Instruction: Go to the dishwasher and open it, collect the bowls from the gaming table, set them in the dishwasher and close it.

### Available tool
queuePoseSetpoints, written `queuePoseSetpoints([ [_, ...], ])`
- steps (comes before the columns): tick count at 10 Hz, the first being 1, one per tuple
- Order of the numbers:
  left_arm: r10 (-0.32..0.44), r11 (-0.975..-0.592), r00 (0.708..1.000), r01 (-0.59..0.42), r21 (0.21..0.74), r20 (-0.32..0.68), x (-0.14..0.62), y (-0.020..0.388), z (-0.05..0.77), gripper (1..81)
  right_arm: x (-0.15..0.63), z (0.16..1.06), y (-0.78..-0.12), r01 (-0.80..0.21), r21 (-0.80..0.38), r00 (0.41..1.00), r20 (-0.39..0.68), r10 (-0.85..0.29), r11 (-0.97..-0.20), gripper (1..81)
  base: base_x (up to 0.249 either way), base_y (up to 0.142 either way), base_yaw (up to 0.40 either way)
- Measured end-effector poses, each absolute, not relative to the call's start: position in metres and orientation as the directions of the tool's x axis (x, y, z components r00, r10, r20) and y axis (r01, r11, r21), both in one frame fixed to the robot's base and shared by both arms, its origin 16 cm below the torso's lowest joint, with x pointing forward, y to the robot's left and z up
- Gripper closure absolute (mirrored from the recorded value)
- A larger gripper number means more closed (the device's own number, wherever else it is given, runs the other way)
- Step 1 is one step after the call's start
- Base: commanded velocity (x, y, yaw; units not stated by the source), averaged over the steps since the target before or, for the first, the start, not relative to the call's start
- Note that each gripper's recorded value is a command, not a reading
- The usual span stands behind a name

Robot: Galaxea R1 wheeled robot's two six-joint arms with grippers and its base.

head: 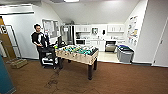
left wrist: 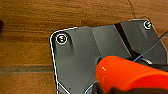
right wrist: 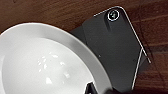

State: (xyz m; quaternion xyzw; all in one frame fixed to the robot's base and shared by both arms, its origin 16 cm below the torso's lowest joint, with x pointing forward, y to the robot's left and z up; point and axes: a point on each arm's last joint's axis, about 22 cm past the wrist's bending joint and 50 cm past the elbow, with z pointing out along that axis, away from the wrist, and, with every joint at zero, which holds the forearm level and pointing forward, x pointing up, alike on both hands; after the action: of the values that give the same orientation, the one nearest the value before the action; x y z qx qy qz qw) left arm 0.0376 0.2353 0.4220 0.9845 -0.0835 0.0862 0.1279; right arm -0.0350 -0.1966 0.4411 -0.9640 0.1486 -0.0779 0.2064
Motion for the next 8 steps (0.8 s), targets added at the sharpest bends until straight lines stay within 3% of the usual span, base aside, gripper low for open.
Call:
queuePoseSetpoints([
  [8, -0.141, -0.952, 0.971, -0.187, 0.243, 0.193, 0.0390, 0.2311, 0.4222, 81.1, -0.0328, 0.4410, -0.1988, -0.254, -0.419, 0.943, 0.092, -0.318, -0.872, 81.1, 0.163, -0.077, 0.000],
])
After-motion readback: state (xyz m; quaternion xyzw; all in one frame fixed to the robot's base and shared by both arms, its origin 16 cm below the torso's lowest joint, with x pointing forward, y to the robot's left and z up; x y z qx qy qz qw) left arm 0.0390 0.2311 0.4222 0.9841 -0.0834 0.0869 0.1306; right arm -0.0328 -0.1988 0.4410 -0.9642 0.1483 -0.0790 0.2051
